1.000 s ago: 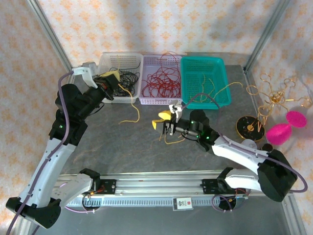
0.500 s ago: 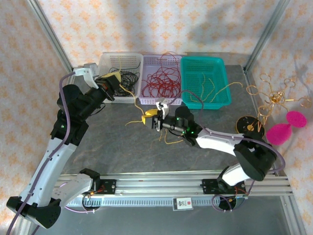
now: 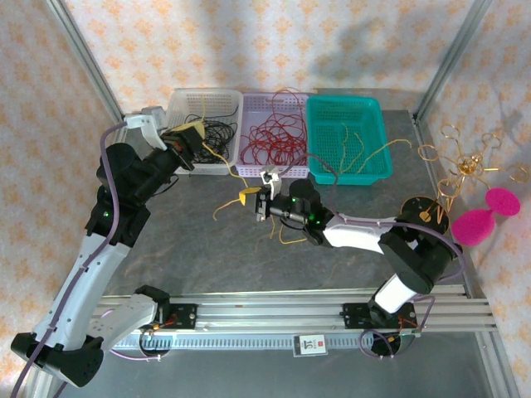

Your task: Untangle the cables

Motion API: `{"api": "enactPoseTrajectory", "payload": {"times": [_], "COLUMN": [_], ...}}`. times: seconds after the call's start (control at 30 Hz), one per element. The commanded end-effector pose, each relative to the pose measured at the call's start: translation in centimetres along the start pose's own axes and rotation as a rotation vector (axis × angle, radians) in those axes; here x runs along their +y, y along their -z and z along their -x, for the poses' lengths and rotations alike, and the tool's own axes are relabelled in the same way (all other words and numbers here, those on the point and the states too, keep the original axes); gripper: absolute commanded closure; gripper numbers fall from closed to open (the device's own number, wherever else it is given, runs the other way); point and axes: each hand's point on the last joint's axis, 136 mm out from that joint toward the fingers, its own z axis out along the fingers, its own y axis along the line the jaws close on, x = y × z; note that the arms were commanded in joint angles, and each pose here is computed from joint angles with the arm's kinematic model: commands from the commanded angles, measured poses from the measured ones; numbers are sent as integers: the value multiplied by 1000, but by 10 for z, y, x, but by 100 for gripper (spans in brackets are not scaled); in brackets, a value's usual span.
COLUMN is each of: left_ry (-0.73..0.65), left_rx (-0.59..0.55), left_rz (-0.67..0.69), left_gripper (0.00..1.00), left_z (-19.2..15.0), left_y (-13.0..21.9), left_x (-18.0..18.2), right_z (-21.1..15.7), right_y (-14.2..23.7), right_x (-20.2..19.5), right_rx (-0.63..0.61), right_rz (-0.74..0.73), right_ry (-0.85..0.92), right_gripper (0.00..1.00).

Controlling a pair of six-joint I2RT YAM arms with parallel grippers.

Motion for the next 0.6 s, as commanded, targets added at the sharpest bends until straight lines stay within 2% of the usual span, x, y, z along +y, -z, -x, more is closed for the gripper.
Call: {"api": "enactPoseTrajectory", "payload": {"times": [0.0,0.33,0.57], "left_ry": [-27,-65,-56], "left_rx": [-108,-193,-177], "left_rz": [33,190,216], "left_gripper": [100,100,100], "left_z": [34,60,55], "left_y": [3,-4,-12], "left_x": [-3,20,28], "right_z": [-3,-55,-57], "right_y": [6,33,54], "right_x": [1,-16,-29], "right_rx": [-3,132,128], "right_rz": [-6,-92,-210], "right_ry": [-1,-18,-14], "right_gripper": [99,100,100]}}
